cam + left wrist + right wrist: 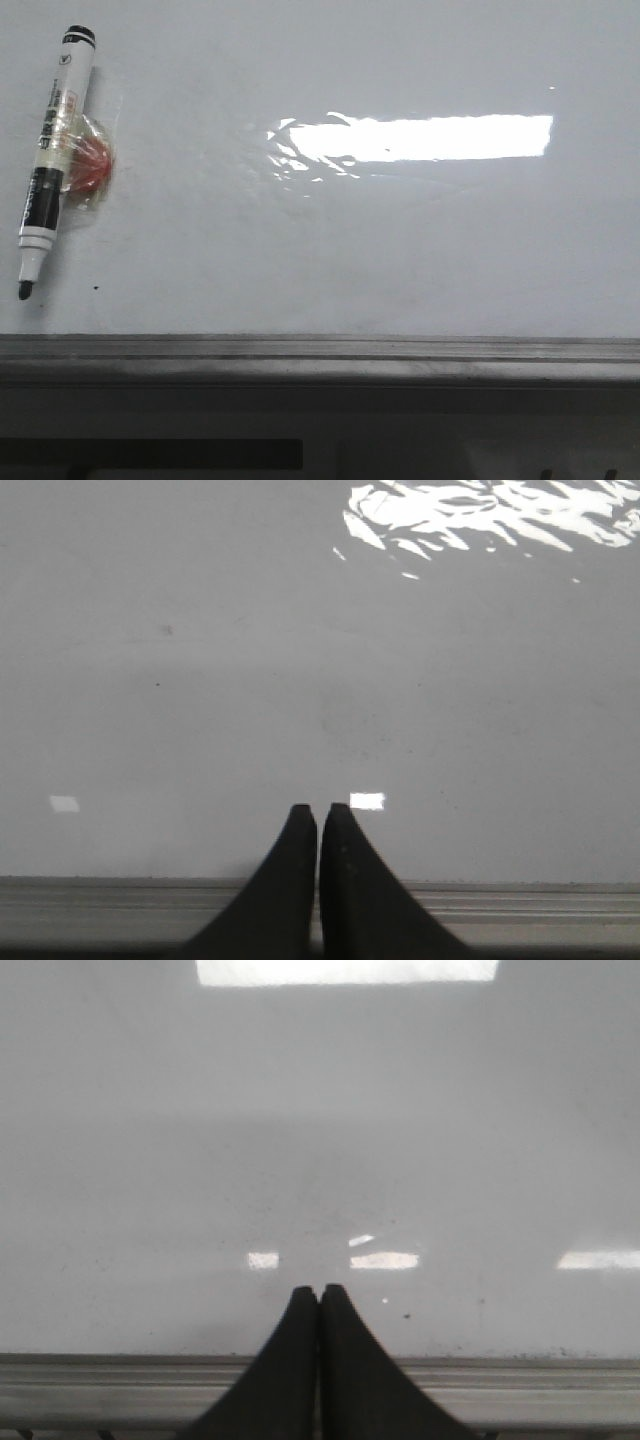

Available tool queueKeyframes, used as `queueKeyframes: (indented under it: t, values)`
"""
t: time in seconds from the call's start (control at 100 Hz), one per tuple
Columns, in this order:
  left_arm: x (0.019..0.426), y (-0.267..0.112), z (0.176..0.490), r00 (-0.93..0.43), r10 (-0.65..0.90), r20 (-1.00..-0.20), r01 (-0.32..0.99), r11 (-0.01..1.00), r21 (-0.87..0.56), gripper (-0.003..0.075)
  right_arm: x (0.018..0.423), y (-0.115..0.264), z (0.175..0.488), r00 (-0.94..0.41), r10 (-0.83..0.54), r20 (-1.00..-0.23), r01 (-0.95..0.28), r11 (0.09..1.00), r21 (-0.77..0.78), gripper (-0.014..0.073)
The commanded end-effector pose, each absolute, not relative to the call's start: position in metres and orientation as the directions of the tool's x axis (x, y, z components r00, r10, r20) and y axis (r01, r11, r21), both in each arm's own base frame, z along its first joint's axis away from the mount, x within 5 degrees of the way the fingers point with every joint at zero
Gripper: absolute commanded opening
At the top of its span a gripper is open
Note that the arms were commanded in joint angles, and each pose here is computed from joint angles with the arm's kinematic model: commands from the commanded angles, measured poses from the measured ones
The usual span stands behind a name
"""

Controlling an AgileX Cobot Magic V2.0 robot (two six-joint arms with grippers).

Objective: Write number 6 on whiteboard

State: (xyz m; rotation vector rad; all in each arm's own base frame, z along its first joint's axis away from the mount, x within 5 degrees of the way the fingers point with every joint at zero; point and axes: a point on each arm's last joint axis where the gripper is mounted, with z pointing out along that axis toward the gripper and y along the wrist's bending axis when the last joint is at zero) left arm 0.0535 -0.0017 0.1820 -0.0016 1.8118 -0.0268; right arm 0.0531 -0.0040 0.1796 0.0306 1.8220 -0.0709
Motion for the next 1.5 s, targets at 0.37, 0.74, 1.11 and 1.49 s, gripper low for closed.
queueKeyframes:
  t: [0.37, 0.74, 1.11, 1.49]
  values:
    - [0.0540, -0.0014, 0.1733, -0.203, -0.027, -0.979, 0.007, 1.000, -0.029, -0.0019, 0.0531, -0.0044, 0.1727, -0.240, -0.034, -0.970, 0.061, 0.997, -0.051, -0.0064]
    - [0.0540, -0.0014, 0.1733, -0.203, -0.027, -0.979, 0.007, 1.000, -0.029, -0.0019, 0.0531, -0.0044, 0.1727, -0.240, -0.034, -0.970, 0.061, 0.997, -0.051, -0.0064]
    - [0.0540, -0.0013, 0.1736, -0.200, -0.027, -0.979, 0.007, 1.000, -0.029, -0.0019, 0.0531, -0.0044, 0.1727, -0.240, -0.034, -0.970, 0.061, 0.997, -0.051, -0.0064]
    - [0.0547, -0.0011, 0.1774, -0.158, -0.028, -0.987, 0.005, 1.000, -0.029, -0.0019, 0.0531, -0.0044, 0.1727, -0.240, -0.034, -0.970, 0.061, 0.997, -0.051, -0.0064]
